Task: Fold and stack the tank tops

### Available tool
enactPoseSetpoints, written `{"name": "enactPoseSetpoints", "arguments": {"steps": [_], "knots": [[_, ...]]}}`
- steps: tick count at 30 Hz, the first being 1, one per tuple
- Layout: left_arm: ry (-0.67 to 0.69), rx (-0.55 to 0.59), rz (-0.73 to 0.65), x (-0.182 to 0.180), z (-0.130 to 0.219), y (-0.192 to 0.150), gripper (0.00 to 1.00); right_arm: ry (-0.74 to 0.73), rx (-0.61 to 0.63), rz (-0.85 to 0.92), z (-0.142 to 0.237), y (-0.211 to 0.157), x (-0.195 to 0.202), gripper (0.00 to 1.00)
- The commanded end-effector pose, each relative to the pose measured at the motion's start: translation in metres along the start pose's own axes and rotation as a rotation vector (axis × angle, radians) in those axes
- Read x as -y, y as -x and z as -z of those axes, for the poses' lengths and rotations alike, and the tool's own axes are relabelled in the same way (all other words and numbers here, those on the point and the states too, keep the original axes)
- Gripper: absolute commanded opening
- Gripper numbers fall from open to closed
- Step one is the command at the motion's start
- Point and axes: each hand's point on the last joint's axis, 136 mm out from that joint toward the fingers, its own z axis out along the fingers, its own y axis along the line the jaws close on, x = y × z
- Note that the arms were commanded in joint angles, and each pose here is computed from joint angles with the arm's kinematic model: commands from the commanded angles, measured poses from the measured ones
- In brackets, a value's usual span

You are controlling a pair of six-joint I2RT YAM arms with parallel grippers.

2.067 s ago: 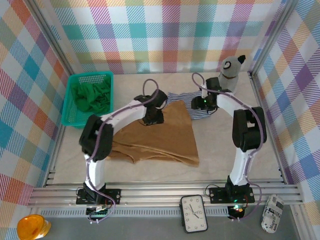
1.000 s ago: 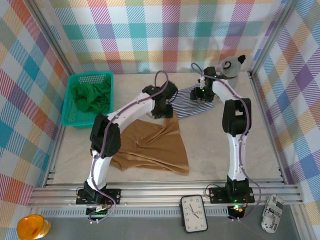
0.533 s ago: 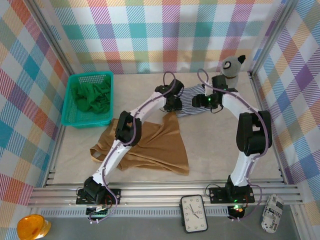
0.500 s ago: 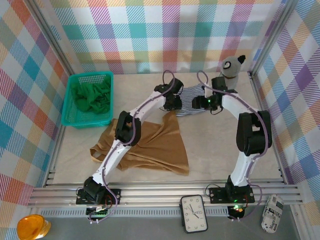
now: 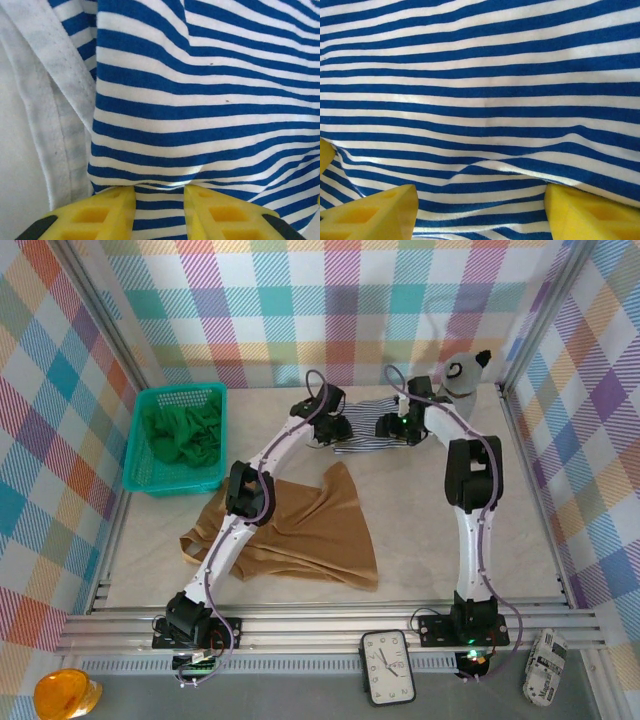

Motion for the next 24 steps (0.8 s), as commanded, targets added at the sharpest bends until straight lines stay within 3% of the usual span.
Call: {"name": "enactPoseSetpoints", "arguments": {"steps": [1,5,10,12,17,24], "knots": [[0.023,0.029,-0.009,-0.024,-0.02,0.01,0.34,0.004,-0.021,-0.039,-0.004,0.005,0.002,0.69],[-0.047,0.146,-0.033,-0.01,-0.013,0.043,0.38,0.055,0.049,-0.01,0.002,0.031,-0.01,0.69],[-0.107,0.213,-0.115,0.024,0.036,0.068,0.43,0.09,0.193,0.119,0.062,0.057,-0.039,0.71],[-0.109,0.199,-0.136,0.036,0.061,0.066,0.44,0.153,0.209,0.129,0.082,0.049,-0.055,0.71],[-0.012,0.059,-0.219,0.046,0.11,0.018,0.44,0.247,0.146,0.214,0.104,-0.01,-0.096,0.71],[0.047,-0.022,-0.217,0.045,0.166,-0.092,0.44,0.248,-0.007,0.375,0.077,-0.073,-0.119,0.67]]}}
